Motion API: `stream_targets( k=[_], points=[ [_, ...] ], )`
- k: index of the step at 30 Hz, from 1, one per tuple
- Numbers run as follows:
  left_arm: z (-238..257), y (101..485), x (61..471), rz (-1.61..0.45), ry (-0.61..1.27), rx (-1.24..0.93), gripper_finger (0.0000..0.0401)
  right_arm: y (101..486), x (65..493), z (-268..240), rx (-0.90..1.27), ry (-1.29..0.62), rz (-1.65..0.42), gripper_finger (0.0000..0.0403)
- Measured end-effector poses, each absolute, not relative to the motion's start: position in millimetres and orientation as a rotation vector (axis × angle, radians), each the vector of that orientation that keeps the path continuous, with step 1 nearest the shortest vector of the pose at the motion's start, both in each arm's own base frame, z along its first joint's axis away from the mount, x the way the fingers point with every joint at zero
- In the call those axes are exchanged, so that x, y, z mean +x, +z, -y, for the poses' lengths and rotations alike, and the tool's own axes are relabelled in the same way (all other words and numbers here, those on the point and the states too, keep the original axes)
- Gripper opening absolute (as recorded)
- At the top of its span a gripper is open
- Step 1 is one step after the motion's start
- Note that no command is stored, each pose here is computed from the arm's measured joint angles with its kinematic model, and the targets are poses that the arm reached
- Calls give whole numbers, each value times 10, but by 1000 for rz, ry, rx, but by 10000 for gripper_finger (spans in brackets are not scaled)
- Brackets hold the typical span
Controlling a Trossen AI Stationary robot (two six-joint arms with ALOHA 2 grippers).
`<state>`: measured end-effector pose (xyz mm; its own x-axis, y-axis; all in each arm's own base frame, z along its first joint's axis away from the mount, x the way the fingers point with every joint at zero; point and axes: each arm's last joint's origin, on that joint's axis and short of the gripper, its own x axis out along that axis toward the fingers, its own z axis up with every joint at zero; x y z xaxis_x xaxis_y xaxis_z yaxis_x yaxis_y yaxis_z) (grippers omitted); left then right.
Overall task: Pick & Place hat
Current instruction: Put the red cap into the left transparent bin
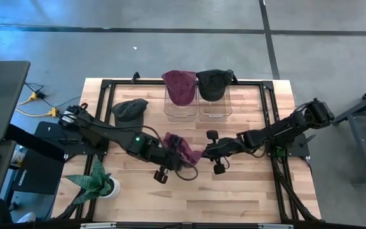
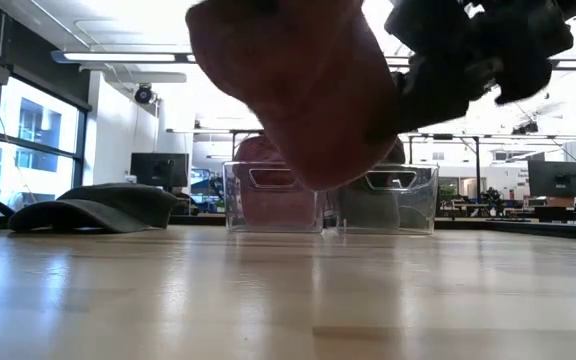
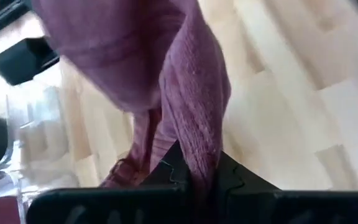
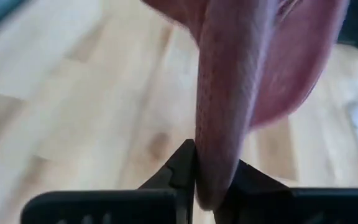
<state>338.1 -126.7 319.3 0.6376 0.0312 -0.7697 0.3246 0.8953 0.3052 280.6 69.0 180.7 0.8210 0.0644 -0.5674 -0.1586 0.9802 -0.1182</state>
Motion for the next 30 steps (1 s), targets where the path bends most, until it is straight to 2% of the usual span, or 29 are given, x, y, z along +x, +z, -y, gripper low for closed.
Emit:
stream_targets(
  k=[3, 8, 13, 19, 25, 30],
  points=[
    [1258, 3312, 3317, -829, -218, 409, 11, 1826, 2814, -718, -86, 188, -580, 41],
    [1208, 3498, 3189, -779, -208, 366, 11, 1823, 2803, -754, 104, 238, -612, 98],
    [1174, 3536, 3116, -801, -187, 339, 5, 1793, 2731, -914, 195, 340, -682, 138],
    [1001, 3581, 3066, -896, -82, 403, 8, 1746, 2612, -1129, 167, 298, -738, 149],
    [523, 4033, 3056, -873, 140, 495, 8, 1745, 2538, -1279, 133, 204, -710, 149],
    [41, 4406, 3031, -828, 354, 653, 8, 1749, 2501, -1342, 89, 143, -679, 149]
  ],
)
